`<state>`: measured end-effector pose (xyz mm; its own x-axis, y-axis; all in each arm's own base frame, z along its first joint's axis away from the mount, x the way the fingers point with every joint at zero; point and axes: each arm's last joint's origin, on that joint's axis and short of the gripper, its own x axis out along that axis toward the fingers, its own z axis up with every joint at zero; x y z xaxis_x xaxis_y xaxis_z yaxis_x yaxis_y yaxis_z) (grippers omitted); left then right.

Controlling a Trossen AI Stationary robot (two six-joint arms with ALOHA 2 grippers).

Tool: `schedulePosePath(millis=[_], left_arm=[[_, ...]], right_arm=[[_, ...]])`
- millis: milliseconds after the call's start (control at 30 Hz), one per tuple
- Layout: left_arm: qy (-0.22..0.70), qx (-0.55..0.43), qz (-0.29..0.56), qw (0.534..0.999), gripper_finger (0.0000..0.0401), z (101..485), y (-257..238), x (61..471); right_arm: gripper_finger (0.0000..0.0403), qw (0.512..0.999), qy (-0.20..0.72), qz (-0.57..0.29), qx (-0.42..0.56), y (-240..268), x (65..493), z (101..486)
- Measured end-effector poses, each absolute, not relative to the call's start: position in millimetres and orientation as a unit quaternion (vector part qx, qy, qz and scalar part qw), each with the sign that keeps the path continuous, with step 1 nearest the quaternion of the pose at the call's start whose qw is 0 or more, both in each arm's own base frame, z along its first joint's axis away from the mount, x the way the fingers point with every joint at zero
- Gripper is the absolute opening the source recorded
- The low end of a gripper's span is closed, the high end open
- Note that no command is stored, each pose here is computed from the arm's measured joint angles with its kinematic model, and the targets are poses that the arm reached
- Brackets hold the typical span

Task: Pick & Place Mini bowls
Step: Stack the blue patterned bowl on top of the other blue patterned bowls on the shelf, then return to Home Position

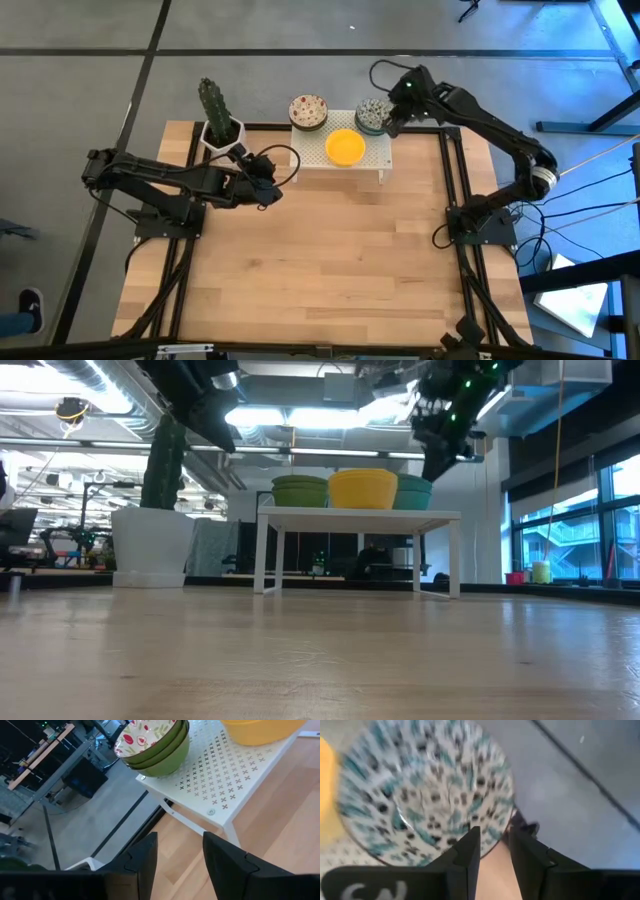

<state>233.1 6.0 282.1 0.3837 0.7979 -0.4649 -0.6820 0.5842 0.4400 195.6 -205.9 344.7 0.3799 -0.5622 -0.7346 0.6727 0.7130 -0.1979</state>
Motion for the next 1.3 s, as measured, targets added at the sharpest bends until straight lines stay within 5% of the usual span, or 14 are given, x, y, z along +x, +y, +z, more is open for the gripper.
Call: schedulePosePath(millis=[267, 533, 700, 900, 1300], left_arm=[[0.332, 0.093, 0.443, 0.828, 0.0132, 283, 6, 233], [0.326, 0.113, 0.418, 0.84, 0.0096, 270, 5, 237], [0.282, 0.113, 0.287, 0.908, 0.0072, 256, 7, 242], [0.145, 0.104, 0.152, 0.972, 0.0057, 256, 14, 231], [-0.028, 0.091, 0.115, 0.989, 0.0053, 227, 34, 174]], right_arm=[[0.0104, 0.911, 0.264, -0.307, 0.08, -163, 180, 386], [0.0075, 0.988, 0.073, -0.091, 0.106, -83, 198, 334], [0.0014, 0.996, 0.01, 0.021, 0.085, -39, 206, 294], [0.0005, 0.994, 0.032, 0.106, 0.022, -3, 205, 263], [0.0004, 0.99, -0.07, 0.124, -0.013, 5, 166, 234]])
